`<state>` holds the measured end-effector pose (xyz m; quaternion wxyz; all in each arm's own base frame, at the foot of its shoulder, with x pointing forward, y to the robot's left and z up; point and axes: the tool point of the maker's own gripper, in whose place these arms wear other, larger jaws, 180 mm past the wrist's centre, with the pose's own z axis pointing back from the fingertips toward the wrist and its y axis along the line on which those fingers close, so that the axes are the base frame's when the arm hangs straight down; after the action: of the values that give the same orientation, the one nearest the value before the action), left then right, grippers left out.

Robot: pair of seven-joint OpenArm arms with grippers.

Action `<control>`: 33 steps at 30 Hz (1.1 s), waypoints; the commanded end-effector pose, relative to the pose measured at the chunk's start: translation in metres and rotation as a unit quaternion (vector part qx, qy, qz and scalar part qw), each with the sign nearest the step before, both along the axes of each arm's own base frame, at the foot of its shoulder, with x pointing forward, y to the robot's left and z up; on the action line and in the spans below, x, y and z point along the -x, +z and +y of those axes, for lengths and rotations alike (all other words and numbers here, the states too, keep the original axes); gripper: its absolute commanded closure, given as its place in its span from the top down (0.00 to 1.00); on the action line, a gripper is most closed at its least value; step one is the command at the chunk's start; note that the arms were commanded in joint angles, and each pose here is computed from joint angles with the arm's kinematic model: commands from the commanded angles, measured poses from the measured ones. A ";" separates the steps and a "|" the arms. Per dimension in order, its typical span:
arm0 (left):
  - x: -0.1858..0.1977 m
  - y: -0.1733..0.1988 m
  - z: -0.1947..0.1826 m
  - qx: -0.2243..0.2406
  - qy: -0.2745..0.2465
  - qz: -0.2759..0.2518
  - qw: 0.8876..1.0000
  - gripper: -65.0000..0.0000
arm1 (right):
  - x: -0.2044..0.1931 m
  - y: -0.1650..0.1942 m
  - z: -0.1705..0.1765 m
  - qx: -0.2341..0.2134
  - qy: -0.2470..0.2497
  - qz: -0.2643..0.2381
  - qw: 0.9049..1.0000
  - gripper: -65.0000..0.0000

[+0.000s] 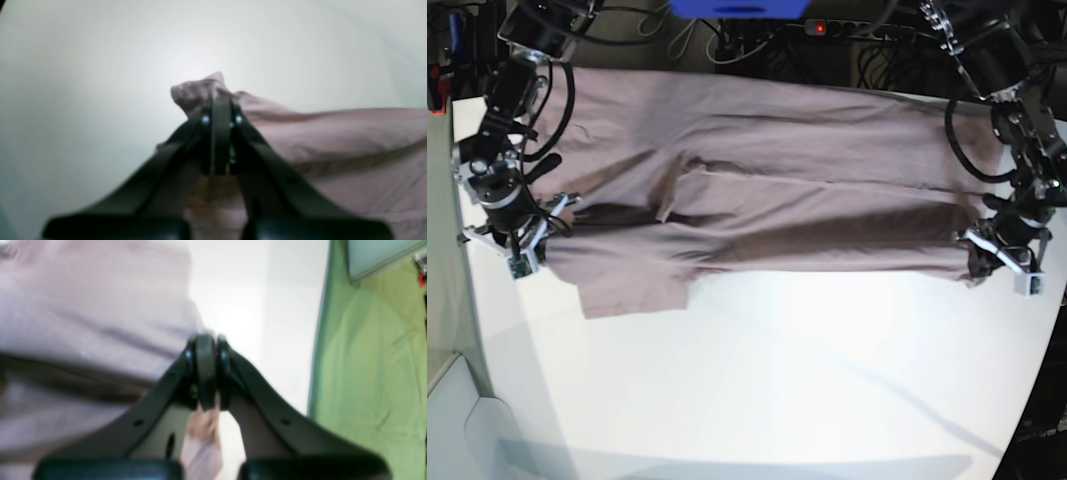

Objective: Layout the t-shirt on the table in an organized manner, then fold the t-shirt properly
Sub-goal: 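Lift the held edge with both grippers and fold it over the shirt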

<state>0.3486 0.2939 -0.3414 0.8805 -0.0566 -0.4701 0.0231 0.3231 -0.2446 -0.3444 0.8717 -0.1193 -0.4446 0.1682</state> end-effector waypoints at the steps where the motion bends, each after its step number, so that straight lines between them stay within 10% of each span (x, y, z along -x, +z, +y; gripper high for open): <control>1: -0.007 0.020 0.004 0.005 0.005 -0.037 0.999 0.00 | -0.005 0.013 -0.003 0.008 0.002 -0.021 1.000 0.00; 33: 0.063 0.028 0.020 0.098 -0.017 -0.042 0.994 0.00 | 0.088 -0.003 -0.003 0.061 0.020 0.047 0.997 0.00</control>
<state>0.2776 0.3073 -0.3324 0.8639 -0.1578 -0.4747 0.0585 0.2307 -0.2445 -0.3583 0.8883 -0.1463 -0.3794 0.2137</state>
